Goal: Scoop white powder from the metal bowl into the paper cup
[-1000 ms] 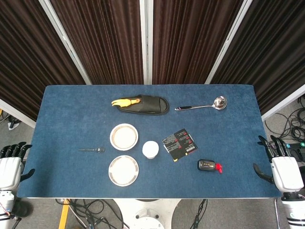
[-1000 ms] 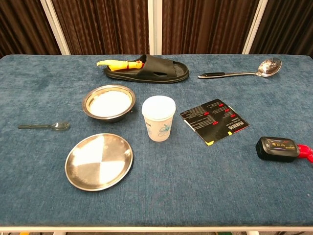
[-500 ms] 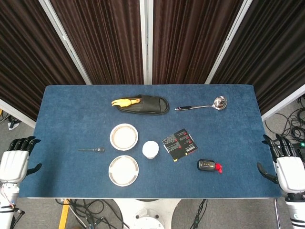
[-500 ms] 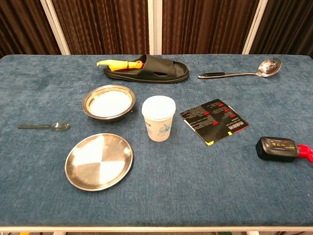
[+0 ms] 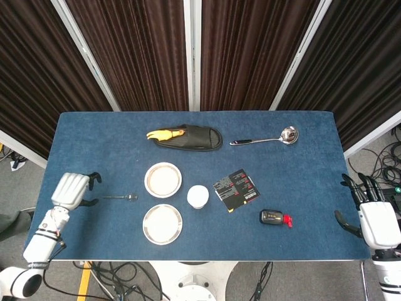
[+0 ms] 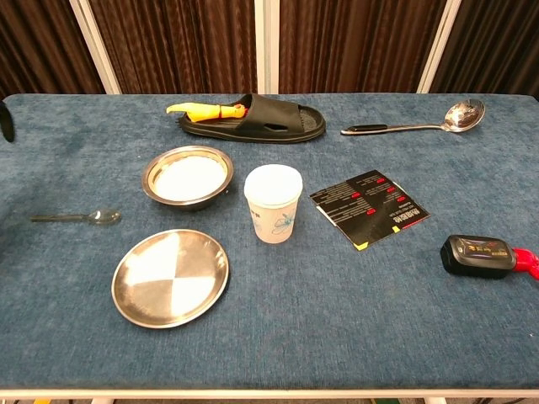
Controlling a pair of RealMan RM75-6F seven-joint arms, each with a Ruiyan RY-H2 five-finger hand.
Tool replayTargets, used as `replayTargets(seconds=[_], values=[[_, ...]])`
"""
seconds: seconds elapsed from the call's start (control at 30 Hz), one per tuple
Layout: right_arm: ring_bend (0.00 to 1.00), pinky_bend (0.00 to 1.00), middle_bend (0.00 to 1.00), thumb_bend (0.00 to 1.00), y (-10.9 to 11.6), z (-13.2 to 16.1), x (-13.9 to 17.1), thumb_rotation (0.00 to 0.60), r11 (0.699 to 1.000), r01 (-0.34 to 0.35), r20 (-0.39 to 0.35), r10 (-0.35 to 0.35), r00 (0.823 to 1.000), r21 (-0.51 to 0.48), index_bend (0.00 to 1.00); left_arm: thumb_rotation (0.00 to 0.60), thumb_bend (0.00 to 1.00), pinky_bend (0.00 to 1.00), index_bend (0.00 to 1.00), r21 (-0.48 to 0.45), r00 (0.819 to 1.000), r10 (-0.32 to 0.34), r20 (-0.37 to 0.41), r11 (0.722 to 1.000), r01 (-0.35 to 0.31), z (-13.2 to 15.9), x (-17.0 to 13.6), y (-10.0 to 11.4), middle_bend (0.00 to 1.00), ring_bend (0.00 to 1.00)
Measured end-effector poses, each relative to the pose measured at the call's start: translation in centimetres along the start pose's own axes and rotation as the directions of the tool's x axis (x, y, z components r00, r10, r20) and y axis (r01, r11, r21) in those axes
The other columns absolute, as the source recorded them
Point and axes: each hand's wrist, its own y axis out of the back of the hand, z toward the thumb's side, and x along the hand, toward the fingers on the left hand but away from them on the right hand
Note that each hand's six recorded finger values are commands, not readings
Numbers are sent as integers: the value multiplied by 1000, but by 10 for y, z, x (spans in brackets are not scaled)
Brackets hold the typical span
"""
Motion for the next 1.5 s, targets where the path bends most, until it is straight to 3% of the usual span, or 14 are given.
replayTargets(seconds=[0.3,0.6,1.0,1.5], values=[[0,80,244,223,-3,-2,-1,600,1000,-13,8,13,1000,2,73,600,237,1000,540,-78,990,-134,-49,988,130,11,31,-49,863,846],[0,80,245,222,-5,-3,-3,600,1000,-26,16,26,1000,4,74,600,322,1000,540,-98,973,-205,-102,976,196,9,39,-75,899,873],[0,80,246,222,-6,-4,0,600,1000,-29,28,29,999,6,73,600,369,1000,542,-114,963,-244,-113,966,232,9,40,-85,915,882],[0,80,247,222,-8,-5,0,600,999,-36,33,36,999,4,73,600,380,1000,573,-123,960,-243,-140,966,226,4,40,-87,924,882]])
